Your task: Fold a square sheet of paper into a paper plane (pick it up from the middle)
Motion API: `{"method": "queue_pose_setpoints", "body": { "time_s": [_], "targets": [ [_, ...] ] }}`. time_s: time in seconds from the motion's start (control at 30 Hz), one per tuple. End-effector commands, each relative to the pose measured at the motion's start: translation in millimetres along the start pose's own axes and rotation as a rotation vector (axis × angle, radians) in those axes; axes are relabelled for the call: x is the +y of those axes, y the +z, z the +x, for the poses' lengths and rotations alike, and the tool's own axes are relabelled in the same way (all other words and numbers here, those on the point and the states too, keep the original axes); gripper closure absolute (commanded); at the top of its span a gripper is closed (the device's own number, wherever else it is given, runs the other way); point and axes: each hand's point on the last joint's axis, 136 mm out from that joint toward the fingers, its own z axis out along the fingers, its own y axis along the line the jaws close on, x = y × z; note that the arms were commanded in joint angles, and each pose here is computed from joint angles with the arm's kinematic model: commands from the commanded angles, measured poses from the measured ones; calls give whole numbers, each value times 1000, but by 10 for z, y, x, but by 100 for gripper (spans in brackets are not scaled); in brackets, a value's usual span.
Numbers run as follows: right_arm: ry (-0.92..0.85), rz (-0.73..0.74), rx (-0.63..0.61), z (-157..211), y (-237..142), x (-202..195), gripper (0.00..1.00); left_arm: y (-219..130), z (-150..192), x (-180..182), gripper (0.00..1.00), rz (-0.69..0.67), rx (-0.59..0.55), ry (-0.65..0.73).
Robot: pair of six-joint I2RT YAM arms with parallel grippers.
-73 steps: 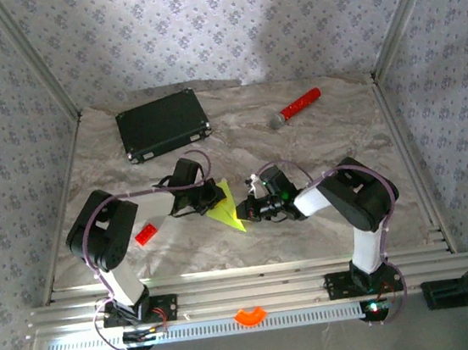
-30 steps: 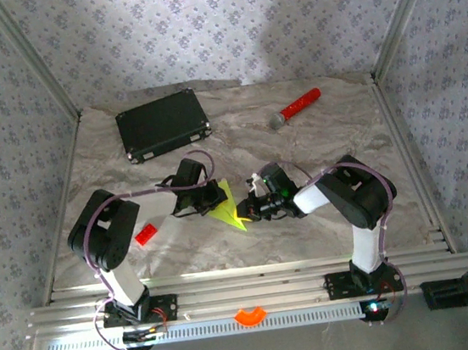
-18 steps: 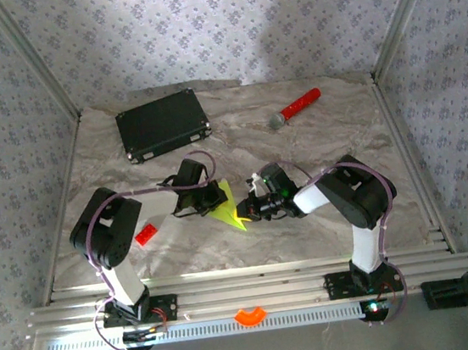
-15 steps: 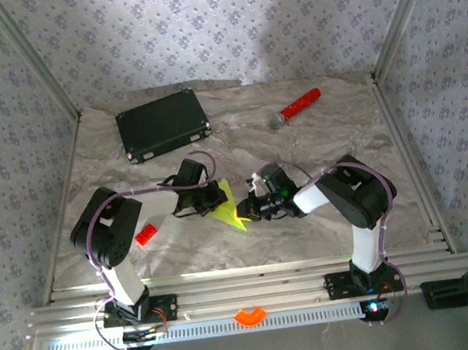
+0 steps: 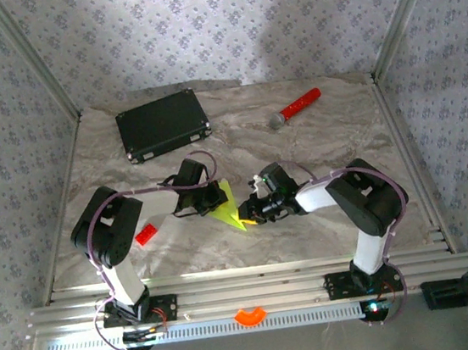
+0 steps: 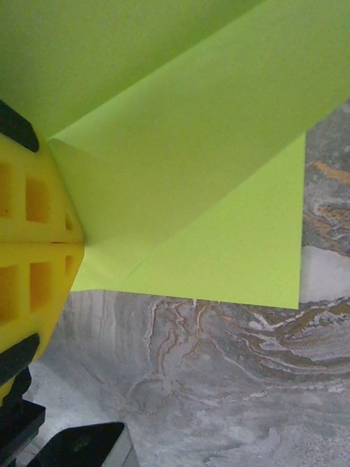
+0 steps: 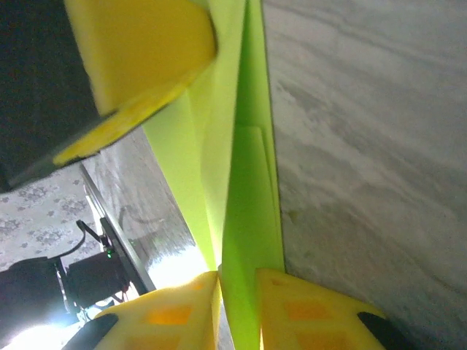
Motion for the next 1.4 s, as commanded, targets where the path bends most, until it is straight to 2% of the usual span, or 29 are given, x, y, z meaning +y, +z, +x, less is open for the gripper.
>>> {"method": "queue_pose_setpoints", "body": {
  "time_s": [0.0,0.13,0.3,0.67,0.93,1.0,1.17,1.27,1.37],
  "targets": [
    [-2,53,44,130,-15,-69,79,79,91,309,93,-106,33,-23],
    [9,87,66,214,22,-166,81,85,96,315,93,-108,35,-24],
    [33,138,76,294,45,-329,93,91,101,335,94,-111,35,-27],
    [0,145,75,354,-40,-254,79,101,98,336,94,-111,36,-29],
    [8,252,117,528,24,-504,94,102,108,342,94,-111,38,-31],
    [10,254,116,527,22,-504,93,100,109,339,94,-111,38,-29],
    [-16,251,92,497,-56,-397,82,96,113,346,94,-113,39,-30],
    [-20,266,92,508,-78,-421,82,99,113,342,94,-111,40,-31],
    [-12,269,110,542,-32,-466,89,103,112,336,94,-110,40,-30]
  ]
}}
